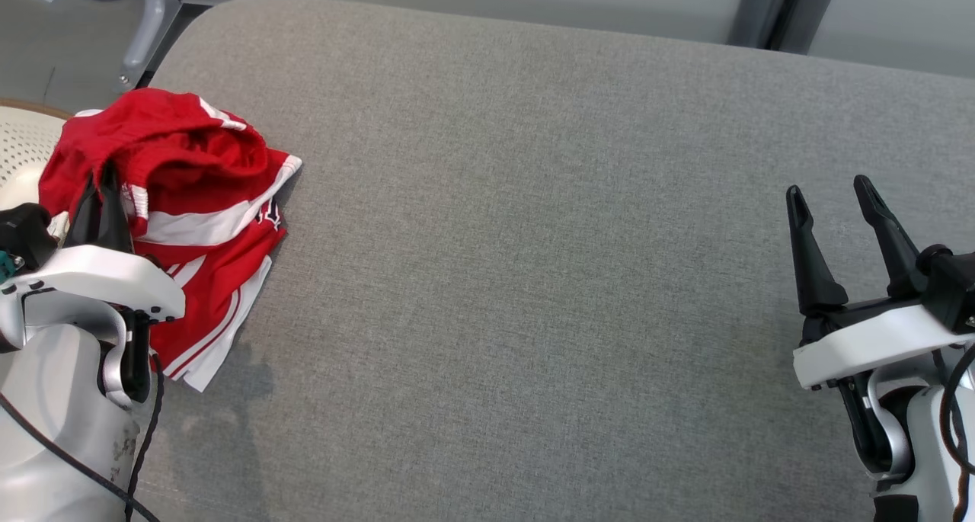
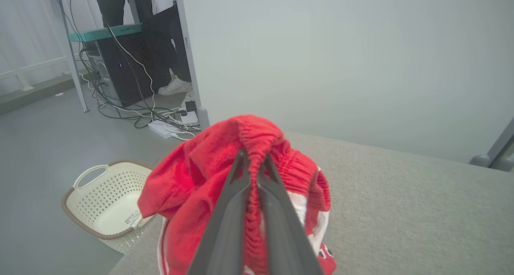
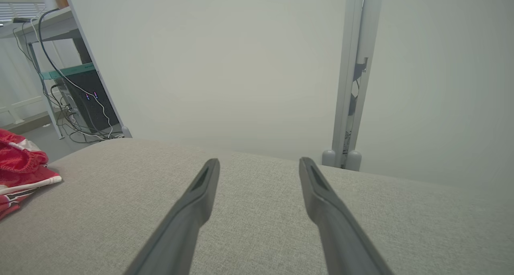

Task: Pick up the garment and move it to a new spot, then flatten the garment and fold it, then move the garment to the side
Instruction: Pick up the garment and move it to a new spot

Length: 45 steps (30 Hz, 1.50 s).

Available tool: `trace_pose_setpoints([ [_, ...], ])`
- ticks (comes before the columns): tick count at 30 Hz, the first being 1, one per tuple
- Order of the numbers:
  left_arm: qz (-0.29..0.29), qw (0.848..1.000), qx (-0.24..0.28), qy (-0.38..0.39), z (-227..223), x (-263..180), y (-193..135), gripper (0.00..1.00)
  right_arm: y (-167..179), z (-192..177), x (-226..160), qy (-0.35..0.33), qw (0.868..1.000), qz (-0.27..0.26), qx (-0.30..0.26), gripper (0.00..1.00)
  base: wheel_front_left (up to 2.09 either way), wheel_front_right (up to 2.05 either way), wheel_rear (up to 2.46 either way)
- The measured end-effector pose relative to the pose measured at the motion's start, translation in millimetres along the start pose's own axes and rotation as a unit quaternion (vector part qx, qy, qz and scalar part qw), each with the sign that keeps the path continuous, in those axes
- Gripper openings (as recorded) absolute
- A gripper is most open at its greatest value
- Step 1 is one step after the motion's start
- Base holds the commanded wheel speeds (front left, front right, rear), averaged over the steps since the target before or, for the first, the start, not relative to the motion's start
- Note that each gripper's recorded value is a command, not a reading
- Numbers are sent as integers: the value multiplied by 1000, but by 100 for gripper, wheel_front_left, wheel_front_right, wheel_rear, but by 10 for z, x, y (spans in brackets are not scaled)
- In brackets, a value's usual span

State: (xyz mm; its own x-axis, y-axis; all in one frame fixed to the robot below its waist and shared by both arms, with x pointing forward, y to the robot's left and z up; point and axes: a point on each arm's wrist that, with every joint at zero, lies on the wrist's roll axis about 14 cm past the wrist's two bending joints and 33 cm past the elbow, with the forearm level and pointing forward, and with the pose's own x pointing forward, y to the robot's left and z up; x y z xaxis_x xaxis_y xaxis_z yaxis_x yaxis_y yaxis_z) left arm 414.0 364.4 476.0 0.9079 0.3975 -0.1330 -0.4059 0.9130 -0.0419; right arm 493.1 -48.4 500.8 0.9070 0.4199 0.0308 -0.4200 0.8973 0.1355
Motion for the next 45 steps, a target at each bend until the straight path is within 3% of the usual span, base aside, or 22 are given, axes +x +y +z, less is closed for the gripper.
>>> trace_pose_setpoints([
  [8,-44,995,18,-85,550,-163,-246,0,-47,152,-208,-19,1000,-21,3,100,0,0,0],
  [13,-92,989,21,-113,776,-366,-628,0,-173,274,-404,-33,998,-46,-1,100,0,0,0],
  [20,-177,973,19,-144,1049,-634,-1292,0,-422,435,-686,-52,995,-90,-9,100,0,0,0],
  [25,-286,948,20,-141,1066,-844,-2060,0,-651,574,-919,-70,989,-132,-15,100,0,0,0],
  [29,-374,920,19,-112,889,-997,-2674,0,-837,599,-1082,-75,983,-164,-16,100,0,0,0],
  [37,-544,838,22,-38,358,-1456,-3819,0,-1185,473,-1345,-65,972,-226,-16,100,0,0,0],
  [42,-624,780,38,38,-213,-1822,-4251,0,-1359,292,-1463,-47,965,-256,-10,100,0,0,0],
  [45,-652,752,49,83,-557,-1994,-4384,0,-1428,192,-1509,-39,962,-269,-1,100,0,0,0],
])
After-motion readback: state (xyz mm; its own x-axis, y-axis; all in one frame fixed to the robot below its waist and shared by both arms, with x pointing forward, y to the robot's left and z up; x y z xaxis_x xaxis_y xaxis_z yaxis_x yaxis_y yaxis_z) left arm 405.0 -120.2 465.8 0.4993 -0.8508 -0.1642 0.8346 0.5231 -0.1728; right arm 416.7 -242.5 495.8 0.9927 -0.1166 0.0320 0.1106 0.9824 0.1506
